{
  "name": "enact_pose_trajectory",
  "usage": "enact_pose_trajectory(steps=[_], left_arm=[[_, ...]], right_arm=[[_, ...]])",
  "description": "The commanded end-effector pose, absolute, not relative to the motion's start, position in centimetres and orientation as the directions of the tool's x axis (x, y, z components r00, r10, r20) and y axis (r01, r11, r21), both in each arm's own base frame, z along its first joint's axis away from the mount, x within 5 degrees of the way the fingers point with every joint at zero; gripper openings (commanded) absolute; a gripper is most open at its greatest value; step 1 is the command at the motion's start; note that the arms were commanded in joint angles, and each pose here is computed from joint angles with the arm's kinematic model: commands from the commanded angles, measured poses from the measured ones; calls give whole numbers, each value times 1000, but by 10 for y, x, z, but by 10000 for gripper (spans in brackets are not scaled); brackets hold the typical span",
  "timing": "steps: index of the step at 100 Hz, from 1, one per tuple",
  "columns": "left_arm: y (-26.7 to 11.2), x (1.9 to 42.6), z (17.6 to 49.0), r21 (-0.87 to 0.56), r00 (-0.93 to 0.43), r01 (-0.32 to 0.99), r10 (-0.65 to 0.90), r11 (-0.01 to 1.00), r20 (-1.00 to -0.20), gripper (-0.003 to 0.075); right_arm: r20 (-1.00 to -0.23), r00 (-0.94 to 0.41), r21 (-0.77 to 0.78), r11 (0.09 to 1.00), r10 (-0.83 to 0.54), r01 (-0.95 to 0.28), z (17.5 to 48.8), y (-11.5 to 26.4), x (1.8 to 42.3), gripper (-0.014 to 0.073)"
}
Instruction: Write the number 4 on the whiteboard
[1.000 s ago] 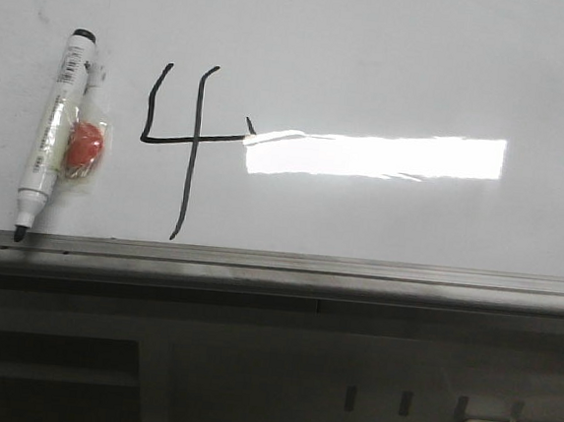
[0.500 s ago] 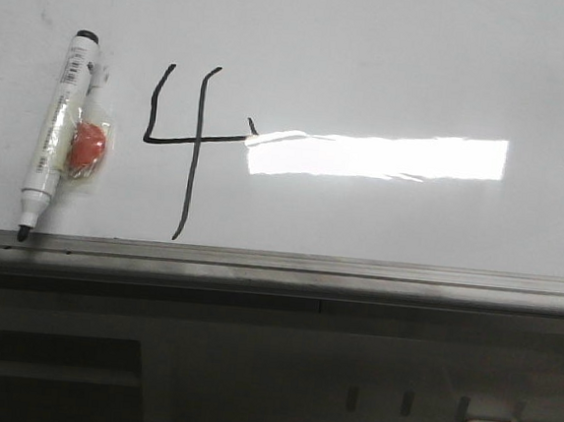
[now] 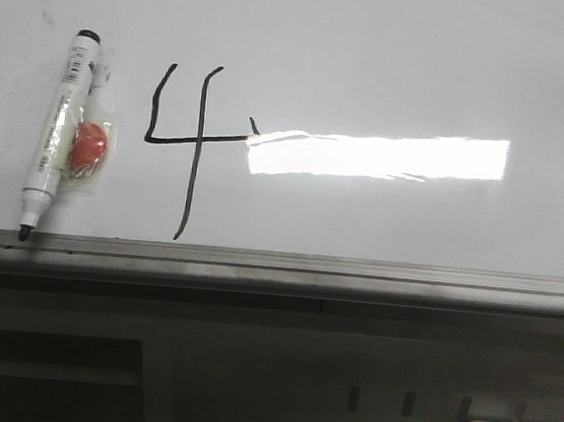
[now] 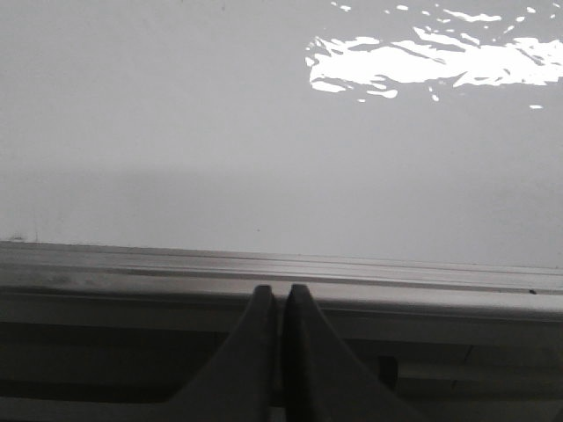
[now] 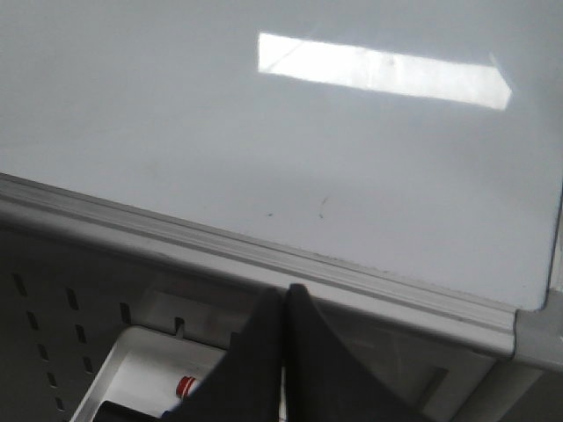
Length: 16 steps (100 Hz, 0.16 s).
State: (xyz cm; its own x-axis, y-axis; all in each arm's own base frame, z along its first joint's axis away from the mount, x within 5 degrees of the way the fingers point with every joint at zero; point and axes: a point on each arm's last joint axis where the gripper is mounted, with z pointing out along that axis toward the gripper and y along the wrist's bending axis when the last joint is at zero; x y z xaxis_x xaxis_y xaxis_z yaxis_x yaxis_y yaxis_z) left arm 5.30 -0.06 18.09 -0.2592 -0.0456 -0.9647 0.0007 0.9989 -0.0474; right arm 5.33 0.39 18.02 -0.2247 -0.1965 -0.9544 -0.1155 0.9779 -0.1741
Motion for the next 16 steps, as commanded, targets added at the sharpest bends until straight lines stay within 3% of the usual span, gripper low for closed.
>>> enact_pose_trajectory(steps=[1, 16], left_arm=[[-1, 54, 175, -64, -217, 0, -62, 998, -974, -20], [-1, 54, 175, -64, -217, 0, -62, 998, -974, -20]], right_arm=[[-957, -221, -170, 980, -190, -106, 174, 3, 53, -64], [-957, -221, -170, 980, -190, -106, 174, 3, 53, -64]])
